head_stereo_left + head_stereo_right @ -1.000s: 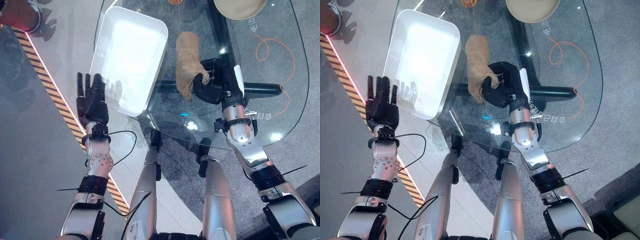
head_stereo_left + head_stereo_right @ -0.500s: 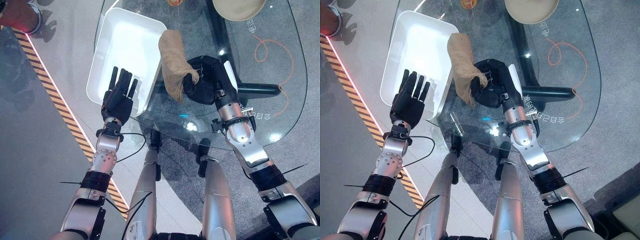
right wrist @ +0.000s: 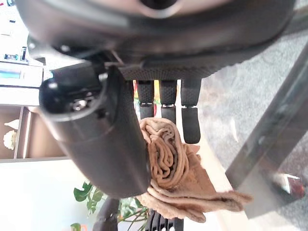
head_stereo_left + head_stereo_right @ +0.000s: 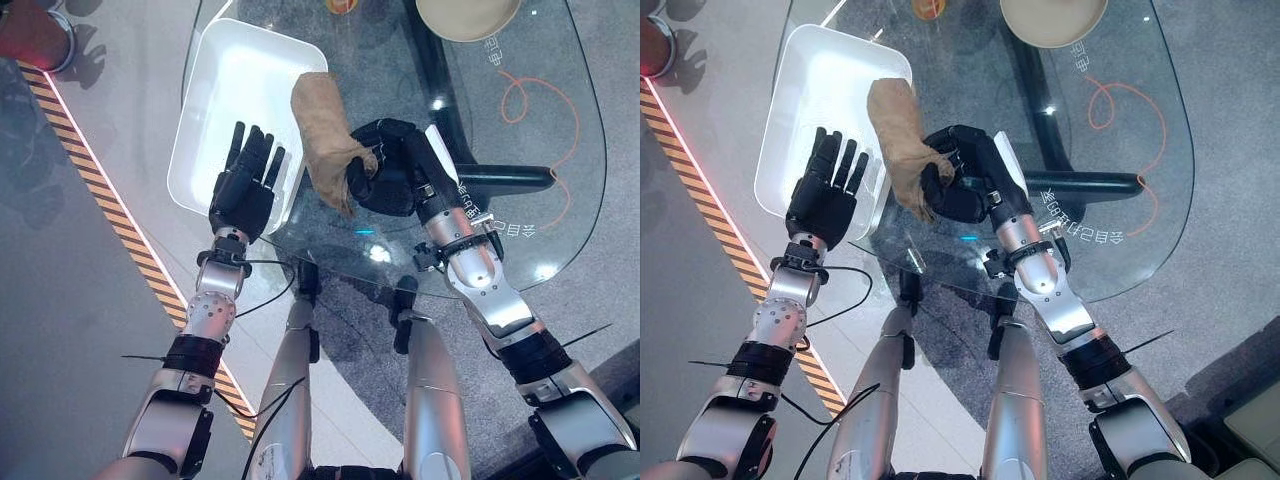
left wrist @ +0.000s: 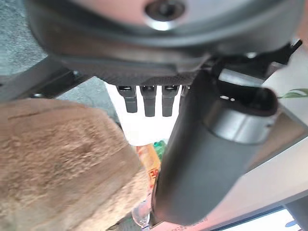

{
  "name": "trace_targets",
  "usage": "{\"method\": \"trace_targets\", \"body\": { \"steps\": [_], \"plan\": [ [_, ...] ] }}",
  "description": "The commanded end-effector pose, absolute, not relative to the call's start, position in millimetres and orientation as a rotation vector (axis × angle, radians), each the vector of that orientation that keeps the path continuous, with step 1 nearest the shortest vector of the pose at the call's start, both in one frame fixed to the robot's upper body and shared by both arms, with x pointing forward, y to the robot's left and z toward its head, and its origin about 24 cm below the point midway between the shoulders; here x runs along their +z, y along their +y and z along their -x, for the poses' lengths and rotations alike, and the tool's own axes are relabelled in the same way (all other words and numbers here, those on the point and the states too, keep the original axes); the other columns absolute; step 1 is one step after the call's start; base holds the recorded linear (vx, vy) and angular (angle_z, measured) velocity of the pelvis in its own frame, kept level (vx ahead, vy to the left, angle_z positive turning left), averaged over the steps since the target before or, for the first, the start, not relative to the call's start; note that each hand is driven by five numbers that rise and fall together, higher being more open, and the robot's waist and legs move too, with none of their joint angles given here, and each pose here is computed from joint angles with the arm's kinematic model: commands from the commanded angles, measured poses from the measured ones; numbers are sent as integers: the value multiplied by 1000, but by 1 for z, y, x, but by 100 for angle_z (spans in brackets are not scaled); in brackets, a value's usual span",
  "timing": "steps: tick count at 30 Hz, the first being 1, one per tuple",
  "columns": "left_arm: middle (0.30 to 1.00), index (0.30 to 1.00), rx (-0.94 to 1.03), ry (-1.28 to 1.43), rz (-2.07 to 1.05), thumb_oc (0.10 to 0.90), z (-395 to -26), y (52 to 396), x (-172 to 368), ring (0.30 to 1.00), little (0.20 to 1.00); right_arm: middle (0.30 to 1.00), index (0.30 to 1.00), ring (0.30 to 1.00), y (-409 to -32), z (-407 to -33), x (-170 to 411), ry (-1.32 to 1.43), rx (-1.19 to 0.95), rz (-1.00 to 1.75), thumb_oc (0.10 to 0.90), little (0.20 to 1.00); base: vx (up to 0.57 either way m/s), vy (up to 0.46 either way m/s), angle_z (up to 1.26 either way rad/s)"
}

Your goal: Wipe the table with a cloth and put it in the basket.

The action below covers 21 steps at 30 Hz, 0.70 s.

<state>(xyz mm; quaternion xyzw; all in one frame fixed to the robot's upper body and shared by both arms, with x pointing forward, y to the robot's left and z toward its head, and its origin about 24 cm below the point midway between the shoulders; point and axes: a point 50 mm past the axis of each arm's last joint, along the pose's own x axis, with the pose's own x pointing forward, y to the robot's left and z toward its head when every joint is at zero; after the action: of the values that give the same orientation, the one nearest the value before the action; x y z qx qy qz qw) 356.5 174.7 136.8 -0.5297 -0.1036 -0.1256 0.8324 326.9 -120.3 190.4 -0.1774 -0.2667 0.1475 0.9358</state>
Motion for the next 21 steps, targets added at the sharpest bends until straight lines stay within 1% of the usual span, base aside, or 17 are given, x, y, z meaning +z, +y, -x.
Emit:
{"method": "trace_targets", "body": {
  "steps": [1, 5, 11, 21],
  "plan": [
    [900, 900, -401, -392, 1090, 800, -362, 174, 187, 900, 900, 300, 300, 300, -75, -276, 280, -1051, 515, 198, 100, 200, 0, 0, 0],
    [900, 900, -411, -362, 1043, 800, -364, 168, 188, 900, 900, 300, 300, 300, -69, -275, 280, -1038, 554, 205, 100, 200, 0, 0, 0],
    [900, 900, -413, -350, 1018, 800, -364, 168, 187, 900, 900, 300, 300, 300, -66, -274, 281, -1037, 575, 210, 100, 200, 0, 0, 0],
    [900, 900, -469, -347, 962, 800, -364, 162, 191, 900, 900, 300, 300, 300, -62, -274, 280, -1019, 608, 220, 100, 200, 0, 0, 0]
  ]
}}
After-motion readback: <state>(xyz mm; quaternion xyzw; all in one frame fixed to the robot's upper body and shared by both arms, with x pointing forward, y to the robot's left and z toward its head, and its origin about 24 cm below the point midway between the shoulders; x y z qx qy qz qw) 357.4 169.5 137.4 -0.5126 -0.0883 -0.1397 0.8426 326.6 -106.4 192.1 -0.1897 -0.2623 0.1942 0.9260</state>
